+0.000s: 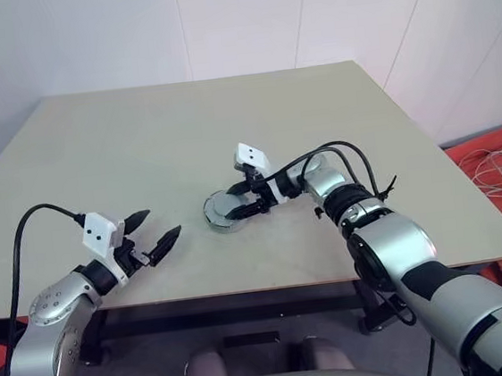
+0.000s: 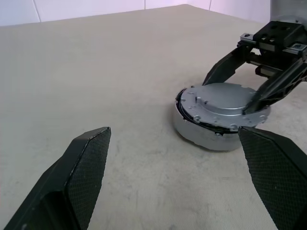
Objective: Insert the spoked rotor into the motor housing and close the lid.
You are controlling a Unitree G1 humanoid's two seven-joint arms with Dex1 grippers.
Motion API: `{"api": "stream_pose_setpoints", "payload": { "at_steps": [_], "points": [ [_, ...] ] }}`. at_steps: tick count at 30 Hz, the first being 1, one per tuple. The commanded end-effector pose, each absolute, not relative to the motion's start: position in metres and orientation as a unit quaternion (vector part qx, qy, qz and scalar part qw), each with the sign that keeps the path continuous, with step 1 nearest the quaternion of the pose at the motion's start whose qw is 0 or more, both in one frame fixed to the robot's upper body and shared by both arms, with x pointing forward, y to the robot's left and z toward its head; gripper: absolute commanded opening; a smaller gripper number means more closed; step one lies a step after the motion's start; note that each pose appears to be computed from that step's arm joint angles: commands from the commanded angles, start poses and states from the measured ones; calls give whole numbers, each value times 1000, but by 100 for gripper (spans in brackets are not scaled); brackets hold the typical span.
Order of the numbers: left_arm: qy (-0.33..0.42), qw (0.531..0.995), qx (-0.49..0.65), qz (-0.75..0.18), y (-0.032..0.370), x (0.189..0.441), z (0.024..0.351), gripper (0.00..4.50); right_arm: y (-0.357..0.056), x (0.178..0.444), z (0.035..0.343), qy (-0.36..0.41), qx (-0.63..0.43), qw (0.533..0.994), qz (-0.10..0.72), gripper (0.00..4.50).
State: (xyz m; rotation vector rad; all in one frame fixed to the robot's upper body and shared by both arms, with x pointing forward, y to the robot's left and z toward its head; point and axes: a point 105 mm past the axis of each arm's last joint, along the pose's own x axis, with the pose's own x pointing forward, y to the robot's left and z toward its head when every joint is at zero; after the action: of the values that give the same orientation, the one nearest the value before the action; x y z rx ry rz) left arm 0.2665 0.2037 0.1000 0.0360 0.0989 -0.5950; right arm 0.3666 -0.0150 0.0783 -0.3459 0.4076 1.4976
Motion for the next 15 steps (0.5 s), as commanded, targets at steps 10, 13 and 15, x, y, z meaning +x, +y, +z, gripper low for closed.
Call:
{"api": "stream_pose_setpoints", "payload": {
  "at_steps": [10, 13, 15],
  "points": [
    [28, 952, 25, -303, 198, 271, 110, 450, 0, 368, 94, 143, -126, 711, 677, 299],
    [28, 952, 26, -303, 199, 271, 110, 450, 0, 369, 100, 127, -124, 715, 676, 299],
    [29, 952, 26, -303, 199, 271, 110, 450, 1, 371, 103, 116, -124, 720, 673, 299]
  ]
}}
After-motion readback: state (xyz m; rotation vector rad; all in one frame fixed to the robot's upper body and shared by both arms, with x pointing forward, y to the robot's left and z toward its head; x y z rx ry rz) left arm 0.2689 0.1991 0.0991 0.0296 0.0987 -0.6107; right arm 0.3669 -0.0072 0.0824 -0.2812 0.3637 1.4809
